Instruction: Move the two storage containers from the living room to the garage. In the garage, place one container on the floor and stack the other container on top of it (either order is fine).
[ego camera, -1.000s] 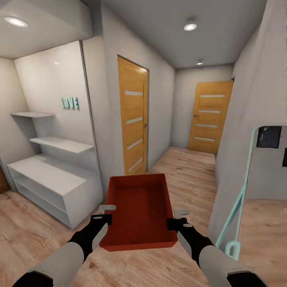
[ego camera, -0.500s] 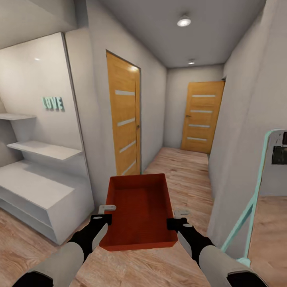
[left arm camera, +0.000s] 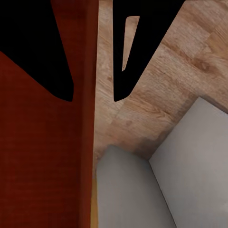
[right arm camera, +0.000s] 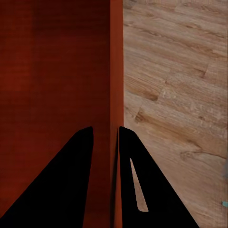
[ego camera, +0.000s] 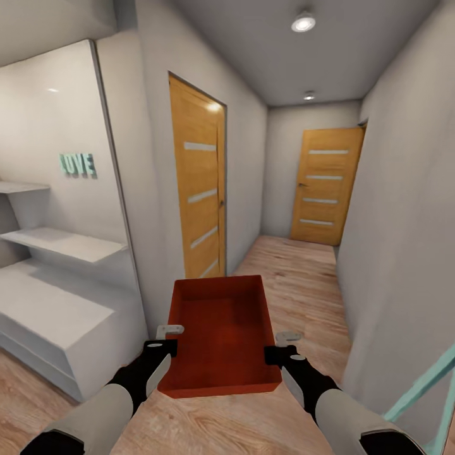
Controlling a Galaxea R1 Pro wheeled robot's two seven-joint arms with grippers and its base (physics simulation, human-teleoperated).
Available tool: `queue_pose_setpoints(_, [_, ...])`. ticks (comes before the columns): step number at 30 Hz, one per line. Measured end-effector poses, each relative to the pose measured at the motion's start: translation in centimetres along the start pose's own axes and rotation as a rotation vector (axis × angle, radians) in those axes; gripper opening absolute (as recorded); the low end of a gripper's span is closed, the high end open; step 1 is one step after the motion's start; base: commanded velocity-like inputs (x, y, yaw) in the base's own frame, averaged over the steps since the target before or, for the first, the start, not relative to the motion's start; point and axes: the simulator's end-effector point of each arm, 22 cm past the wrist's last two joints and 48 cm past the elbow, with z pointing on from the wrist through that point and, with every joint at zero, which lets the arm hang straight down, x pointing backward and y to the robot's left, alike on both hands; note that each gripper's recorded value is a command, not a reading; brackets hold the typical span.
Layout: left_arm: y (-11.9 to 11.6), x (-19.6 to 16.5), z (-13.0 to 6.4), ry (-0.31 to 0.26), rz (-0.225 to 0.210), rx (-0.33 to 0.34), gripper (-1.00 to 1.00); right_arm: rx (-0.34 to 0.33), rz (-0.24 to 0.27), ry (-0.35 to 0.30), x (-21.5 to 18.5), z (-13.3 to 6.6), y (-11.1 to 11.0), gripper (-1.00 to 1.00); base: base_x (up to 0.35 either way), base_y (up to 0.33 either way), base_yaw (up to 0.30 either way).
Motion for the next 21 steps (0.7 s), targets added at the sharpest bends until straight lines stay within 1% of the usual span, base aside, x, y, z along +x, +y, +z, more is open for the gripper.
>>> queue_pose_setpoints(3, [-0.01,0.01,0.0,0.0,0.0,0.0,-1.0,0.0,0.0,0.001,0.02,0.0,-0.02,-1.0,0.319,0.095,-0.021])
queue_pose_setpoints(5, [-0.01,0.03,0.0,0.002,0.001,0.0,-1.0,0.0,0.001,0.002,0.06,0.0,-0.02,-1.0,0.319,0.095,-0.167])
queue_pose_setpoints(21, [0.0,0.06,0.0,0.003,0.001,0.0,-1.0,0.001,0.0,0.003,0.07,-0.01,0.02,-1.0,0.319,0.095,-0.274])
